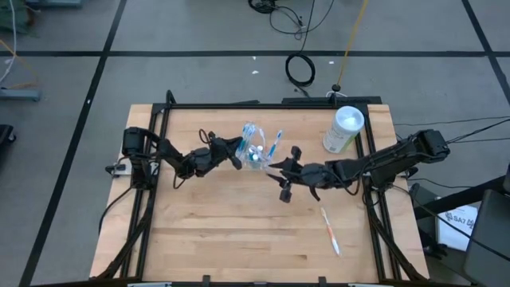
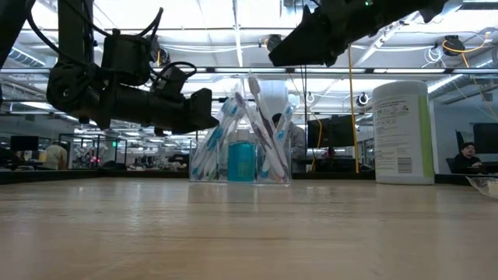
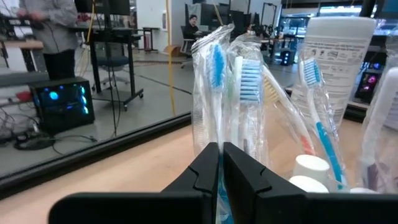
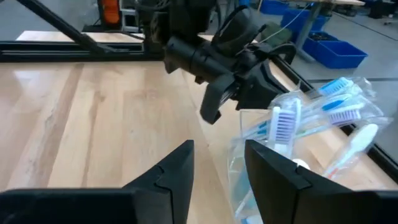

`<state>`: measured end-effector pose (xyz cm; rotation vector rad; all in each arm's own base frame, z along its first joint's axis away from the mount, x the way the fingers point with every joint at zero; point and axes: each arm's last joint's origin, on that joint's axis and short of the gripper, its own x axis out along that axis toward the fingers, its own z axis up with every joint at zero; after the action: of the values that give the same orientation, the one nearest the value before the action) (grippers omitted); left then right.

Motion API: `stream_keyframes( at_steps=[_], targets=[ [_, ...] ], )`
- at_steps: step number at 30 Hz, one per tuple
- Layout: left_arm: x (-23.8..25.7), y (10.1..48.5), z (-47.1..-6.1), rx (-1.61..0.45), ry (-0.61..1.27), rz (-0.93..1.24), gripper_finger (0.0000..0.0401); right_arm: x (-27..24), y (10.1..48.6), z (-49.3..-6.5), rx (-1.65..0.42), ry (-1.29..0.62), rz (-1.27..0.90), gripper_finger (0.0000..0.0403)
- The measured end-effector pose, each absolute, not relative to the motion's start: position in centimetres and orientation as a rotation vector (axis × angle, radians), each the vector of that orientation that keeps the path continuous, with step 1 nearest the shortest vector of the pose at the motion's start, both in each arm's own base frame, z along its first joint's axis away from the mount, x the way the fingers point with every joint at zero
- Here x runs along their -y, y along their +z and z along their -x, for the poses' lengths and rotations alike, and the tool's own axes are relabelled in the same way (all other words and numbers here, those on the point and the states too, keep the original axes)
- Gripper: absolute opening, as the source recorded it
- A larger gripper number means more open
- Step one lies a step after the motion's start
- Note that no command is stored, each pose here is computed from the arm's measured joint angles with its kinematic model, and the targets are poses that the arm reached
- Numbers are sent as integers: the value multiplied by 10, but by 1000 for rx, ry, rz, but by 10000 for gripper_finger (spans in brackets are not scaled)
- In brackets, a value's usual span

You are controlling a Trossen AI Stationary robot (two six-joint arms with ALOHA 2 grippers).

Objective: Pick & Place toothbrushing station
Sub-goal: Put the blue toothbrush into the left section of the transparent organizer

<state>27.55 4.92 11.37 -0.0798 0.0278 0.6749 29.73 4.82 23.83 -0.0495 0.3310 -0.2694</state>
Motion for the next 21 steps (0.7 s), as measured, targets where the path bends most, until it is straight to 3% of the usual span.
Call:
stream_keyframes(
  at_steps=[12, 21],
  targets=[
    [-34, 115, -278, -14, 623, 82, 30, -55, 238, -296, -339, -229, 50, 200],
    [-34, 115, -276, -9, 686, 98, 119, -62, 238, -295, -328, -220, -38, 215]
  ],
)
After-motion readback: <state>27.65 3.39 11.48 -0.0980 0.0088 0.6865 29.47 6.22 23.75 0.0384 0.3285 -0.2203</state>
